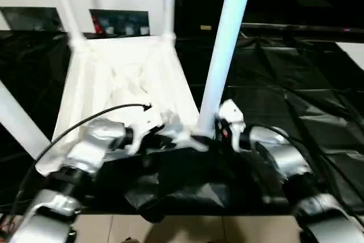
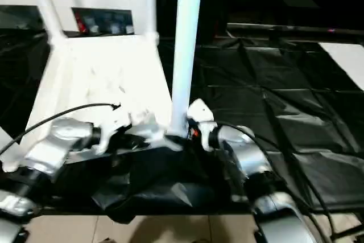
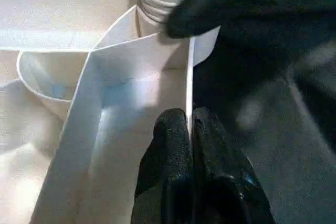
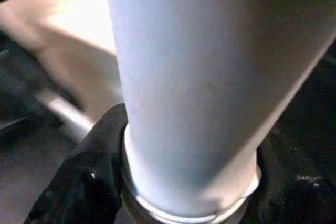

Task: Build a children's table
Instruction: Rotate leg to tighten

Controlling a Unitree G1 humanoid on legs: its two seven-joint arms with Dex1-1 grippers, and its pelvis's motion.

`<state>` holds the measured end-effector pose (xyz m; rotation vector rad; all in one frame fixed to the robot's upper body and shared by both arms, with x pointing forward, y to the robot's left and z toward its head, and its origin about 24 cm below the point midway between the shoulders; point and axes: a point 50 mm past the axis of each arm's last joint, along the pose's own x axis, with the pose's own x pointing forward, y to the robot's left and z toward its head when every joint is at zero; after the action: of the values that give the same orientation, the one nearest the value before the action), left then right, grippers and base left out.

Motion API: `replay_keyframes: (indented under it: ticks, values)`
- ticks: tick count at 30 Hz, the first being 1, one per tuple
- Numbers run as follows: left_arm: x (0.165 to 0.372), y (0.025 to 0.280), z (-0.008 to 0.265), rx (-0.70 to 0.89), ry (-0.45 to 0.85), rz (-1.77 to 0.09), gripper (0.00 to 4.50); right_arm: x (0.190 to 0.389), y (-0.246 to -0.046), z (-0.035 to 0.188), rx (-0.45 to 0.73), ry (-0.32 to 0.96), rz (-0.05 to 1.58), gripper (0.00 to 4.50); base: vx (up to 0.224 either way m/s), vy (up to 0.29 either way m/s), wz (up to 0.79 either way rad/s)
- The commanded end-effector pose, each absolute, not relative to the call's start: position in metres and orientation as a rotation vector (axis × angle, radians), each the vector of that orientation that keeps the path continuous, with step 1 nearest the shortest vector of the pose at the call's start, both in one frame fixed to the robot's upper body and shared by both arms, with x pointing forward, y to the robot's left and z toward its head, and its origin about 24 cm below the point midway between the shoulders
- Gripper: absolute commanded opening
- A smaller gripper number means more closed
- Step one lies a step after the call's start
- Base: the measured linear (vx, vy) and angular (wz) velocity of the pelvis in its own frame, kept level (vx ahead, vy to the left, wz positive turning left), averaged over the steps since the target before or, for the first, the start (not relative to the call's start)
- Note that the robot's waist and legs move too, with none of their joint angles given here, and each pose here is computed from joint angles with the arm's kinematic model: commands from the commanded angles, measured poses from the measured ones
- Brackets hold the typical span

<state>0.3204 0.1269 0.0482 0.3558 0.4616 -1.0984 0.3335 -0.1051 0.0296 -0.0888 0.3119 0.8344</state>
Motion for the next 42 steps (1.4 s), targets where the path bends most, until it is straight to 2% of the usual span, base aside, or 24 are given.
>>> replay_keyframes:
  ticks: [1,3,5,8,9,15,18,21,23,26,31,32,37,38,42]
  values:
    - [0.323,0.109,0.045,0.295,0.445,-1.043,0.0,0.335,-0.092,0.021,-0.073,0.348,0.763,2.74,0.0,0.0,0.0]
    - [0.326,0.095,0.048,0.271,0.426,-1.003,0.0,0.338,-0.081,0.017,-0.061,0.363,0.688,2.74,0.0,0.0,0.0]
    - [0.327,0.076,0.049,0.267,0.413,-0.995,0.0,0.338,-0.059,0.017,-0.084,0.359,0.67,2.74,0.0,0.0,0.0]
    - [0.325,0.068,0.047,0.294,0.411,-1.027,0.0,0.338,-0.048,0.019,-0.137,0.335,0.683,2.74,0.0,0.0,0.0]
    - [0.324,0.067,0.046,0.304,0.411,-1.044,0.0,0.339,-0.047,0.021,-0.143,0.322,0.686,3.3,0.0,0.0,0.0]
    - [0.317,0.078,0.046,0.305,0.406,-1.135,0.0,0.345,-0.062,0.03,-0.063,0.285,0.746,3.77,0.0,0.0,0.0]
    - [0.313,0.086,0.046,0.301,0.413,-1.186,0.0,0.344,-0.069,0.034,-0.092,0.278,0.825,4.03,0.0,0.0,0.0]
    - [0.306,0.101,0.048,0.292,0.426,-1.289,0.0,0.335,-0.086,0.039,-0.114,0.278,1.044,4.03,0.0,0.0,0.0]
    - [0.306,0.102,0.049,0.288,0.429,-1.302,0.0,0.334,-0.088,0.04,-0.113,0.275,1.066,4.03,0.0,0.0,0.0]
    - [0.302,0.113,0.051,0.293,0.442,-1.376,0.0,0.324,-0.101,0.043,-0.128,0.279,1.21,4.03,0.017,0.0,0.01]
    - [0.298,0.124,0.054,0.303,0.458,-1.472,0.0,0.311,-0.112,0.043,-0.11,0.35,1.371,4.03,0.0,0.0,0.0]
    - [0.298,0.125,0.055,0.301,0.459,-1.479,0.0,0.311,-0.112,0.043,-0.112,0.354,1.377,3.87,0.0,0.0,0.0]
    - [0.297,0.13,0.06,0.295,0.467,-1.526,0.0,0.307,-0.113,0.043,-0.118,0.382,1.421,3.61,0.0,0.0,0.0]
    - [0.297,0.13,0.06,0.299,0.472,-1.53,0.0,0.306,-0.113,0.042,-0.122,0.39,1.431,3.35,0.0,0.0,0.0]
    - [0.297,0.133,0.059,0.307,0.486,-1.533,0.0,0.302,-0.111,0.042,-0.104,0.413,1.471,3.22,0.0,0.0,0.0]
